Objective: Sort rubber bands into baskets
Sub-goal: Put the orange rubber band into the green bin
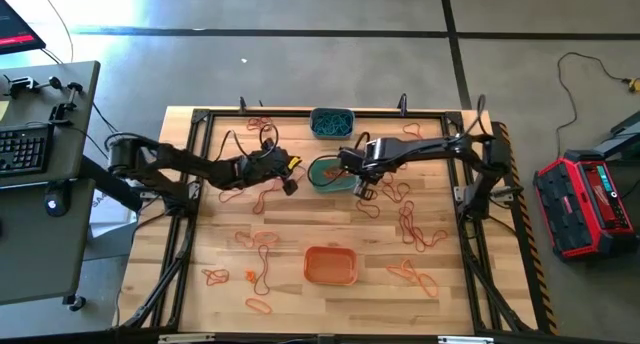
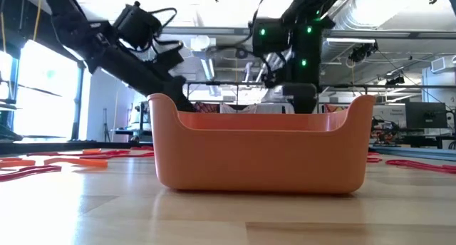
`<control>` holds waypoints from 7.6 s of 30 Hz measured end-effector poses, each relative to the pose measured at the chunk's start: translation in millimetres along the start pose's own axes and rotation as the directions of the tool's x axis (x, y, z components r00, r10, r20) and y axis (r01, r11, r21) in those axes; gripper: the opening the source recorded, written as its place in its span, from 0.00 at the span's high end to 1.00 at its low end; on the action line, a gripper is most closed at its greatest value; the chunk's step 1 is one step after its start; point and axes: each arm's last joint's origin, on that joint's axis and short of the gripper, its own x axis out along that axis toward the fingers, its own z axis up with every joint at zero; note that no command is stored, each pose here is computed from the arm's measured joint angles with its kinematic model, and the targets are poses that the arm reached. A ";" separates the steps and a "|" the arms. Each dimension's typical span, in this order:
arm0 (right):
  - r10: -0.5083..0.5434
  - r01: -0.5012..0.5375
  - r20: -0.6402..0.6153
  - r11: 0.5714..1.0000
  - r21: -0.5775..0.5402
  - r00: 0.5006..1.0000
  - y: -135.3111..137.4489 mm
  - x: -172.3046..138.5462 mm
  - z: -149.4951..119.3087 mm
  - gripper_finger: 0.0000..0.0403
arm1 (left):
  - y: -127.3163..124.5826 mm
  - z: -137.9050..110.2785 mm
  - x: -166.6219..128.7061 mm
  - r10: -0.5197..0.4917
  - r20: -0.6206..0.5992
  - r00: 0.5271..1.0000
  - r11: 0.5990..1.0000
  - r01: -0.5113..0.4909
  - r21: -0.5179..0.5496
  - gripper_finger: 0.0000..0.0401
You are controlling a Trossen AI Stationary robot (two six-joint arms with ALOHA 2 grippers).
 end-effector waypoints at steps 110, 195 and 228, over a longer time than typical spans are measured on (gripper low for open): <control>-0.145 0.111 0.682 0.989 0.095 0.716 61.4 -12.9 -73.1 1.00 | -26.1 63.8 69.5 -0.169 -0.330 0.929 0.912 0.274 0.304 0.98; -0.043 0.000 0.563 0.997 0.076 0.825 72.0 4.2 -84.8 1.00 | 75.9 -38.8 -29.8 0.109 -0.879 0.464 0.985 0.069 0.158 0.71; -0.042 -0.001 0.564 0.997 0.076 0.825 72.0 4.2 -84.7 1.00 | 73.4 -22.6 -44.2 0.132 -0.878 0.461 0.946 0.205 0.250 0.85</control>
